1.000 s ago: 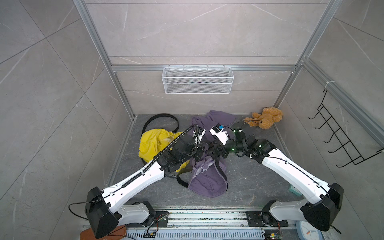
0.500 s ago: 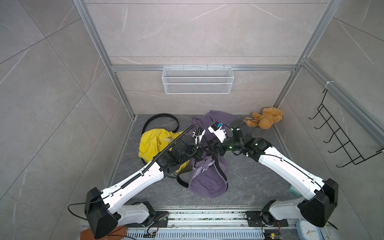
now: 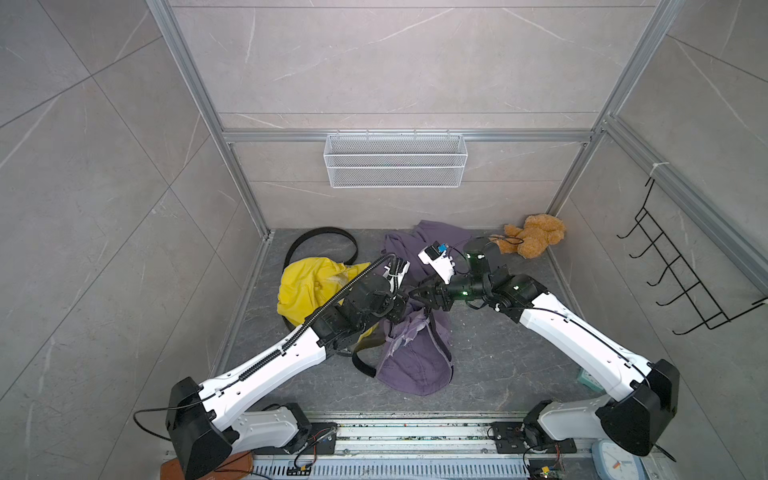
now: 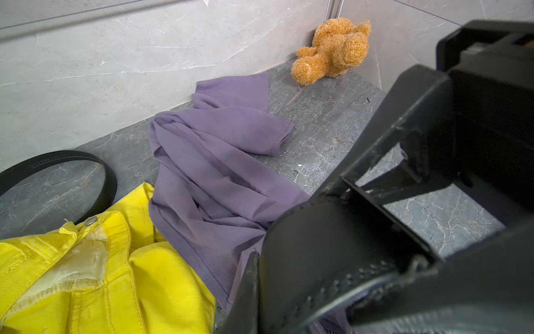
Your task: Remove the belt from the trousers
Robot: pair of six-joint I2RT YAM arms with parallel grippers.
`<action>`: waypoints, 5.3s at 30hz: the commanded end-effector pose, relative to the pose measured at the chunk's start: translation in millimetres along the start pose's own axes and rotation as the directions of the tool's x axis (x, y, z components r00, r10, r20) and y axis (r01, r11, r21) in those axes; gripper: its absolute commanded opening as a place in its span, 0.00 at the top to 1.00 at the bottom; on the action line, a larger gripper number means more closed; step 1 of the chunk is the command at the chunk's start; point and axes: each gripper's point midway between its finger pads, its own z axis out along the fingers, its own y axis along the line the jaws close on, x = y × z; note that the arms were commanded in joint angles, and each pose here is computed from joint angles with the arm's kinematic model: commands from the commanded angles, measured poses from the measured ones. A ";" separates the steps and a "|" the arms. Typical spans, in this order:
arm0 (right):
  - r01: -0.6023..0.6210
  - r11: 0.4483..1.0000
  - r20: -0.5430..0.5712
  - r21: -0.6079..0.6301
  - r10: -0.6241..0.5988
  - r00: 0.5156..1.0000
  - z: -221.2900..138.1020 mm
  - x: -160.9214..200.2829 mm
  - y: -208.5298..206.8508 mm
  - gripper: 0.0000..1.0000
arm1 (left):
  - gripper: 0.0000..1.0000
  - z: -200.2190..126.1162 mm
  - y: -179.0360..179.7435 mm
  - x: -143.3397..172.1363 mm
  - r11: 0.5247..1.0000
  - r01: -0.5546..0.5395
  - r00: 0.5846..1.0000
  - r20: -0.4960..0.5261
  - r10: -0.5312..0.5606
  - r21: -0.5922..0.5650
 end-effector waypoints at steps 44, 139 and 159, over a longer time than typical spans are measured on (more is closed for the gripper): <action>-0.205 0.961 -0.190 0.185 0.240 0.952 -7.9 78.2 -55.7 0.14 | 1.00 -7.1 160.4 63.9 0.793 0.344 0.934 0.096 -0.345 -0.502; 0.477 0.705 -0.117 0.525 -0.496 0.861 -31.6 -15.9 -18.8 1.00 | 0.40 7.2 13.9 24.8 0.995 -0.033 0.998 0.048 0.038 -0.094; 0.479 0.731 -0.157 0.487 -0.466 0.871 -19.5 2.2 -20.1 0.96 | 1.00 4.9 12.7 4.3 0.992 -0.076 0.987 0.132 0.089 -0.100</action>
